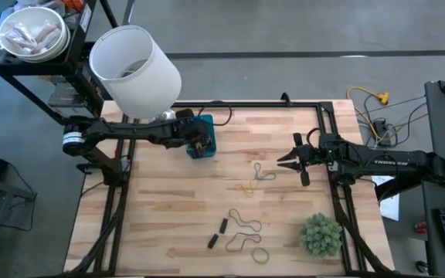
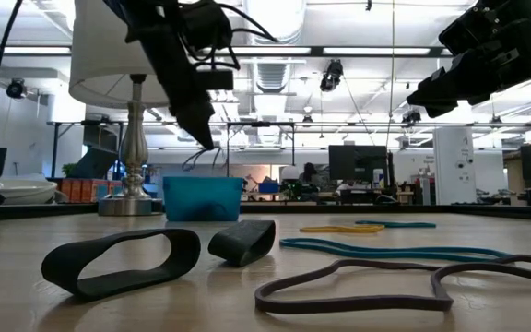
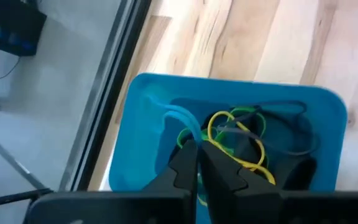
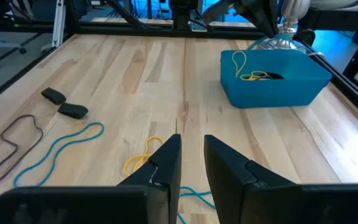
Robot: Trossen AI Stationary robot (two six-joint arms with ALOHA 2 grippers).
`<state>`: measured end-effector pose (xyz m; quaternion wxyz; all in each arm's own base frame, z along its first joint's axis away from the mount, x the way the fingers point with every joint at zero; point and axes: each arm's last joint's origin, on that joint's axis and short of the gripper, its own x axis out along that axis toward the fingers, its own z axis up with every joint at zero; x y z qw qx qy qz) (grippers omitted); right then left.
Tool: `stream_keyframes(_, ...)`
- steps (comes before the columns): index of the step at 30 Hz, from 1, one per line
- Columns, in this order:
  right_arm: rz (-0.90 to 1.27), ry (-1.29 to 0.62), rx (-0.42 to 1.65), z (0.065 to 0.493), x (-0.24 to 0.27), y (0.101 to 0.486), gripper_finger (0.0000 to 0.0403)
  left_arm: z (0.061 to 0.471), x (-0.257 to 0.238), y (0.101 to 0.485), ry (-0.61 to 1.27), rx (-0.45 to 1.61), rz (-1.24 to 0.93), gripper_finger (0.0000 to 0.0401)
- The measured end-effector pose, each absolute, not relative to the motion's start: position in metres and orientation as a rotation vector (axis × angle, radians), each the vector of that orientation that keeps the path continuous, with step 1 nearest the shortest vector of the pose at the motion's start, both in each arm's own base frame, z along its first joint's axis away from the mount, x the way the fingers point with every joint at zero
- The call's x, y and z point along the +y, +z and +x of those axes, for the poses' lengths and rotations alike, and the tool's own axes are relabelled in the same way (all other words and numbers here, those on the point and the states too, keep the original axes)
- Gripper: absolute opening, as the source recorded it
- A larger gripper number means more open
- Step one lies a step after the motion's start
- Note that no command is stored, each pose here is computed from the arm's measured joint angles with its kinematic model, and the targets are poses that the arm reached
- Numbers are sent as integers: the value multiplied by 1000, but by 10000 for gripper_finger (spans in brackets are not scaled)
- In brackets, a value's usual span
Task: Pick and place rubber bands into bin
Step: Put the middle blue rubber band into the blue bin, then put the top blue rubber band into the blue bin
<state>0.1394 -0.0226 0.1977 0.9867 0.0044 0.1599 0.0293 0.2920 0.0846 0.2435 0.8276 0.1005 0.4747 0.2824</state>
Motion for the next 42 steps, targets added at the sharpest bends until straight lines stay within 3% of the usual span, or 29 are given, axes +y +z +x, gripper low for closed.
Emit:
stream_keyframes(7, 8, 59, 321, 139, -23, 198, 63, 294, 84, 243, 530, 982, 198, 7)
stream_keyframes(16, 8, 59, 322, 139, -23, 198, 63, 294, 85, 239, 532, 974, 198, 95)
stream_keyframes(21, 8, 59, 322, 139, -23, 198, 63, 294, 85, 239, 554, 977, 208, 123)
stream_keyframes(29, 24, 60, 354, 142, -23, 193, 63, 288, 68, 247, 512, 969, 204, 130)
stream_keyframes(42, 65, 91, 456, 170, -28, 169, 63, 273, -30, 252, 169, 852, 218, 130)
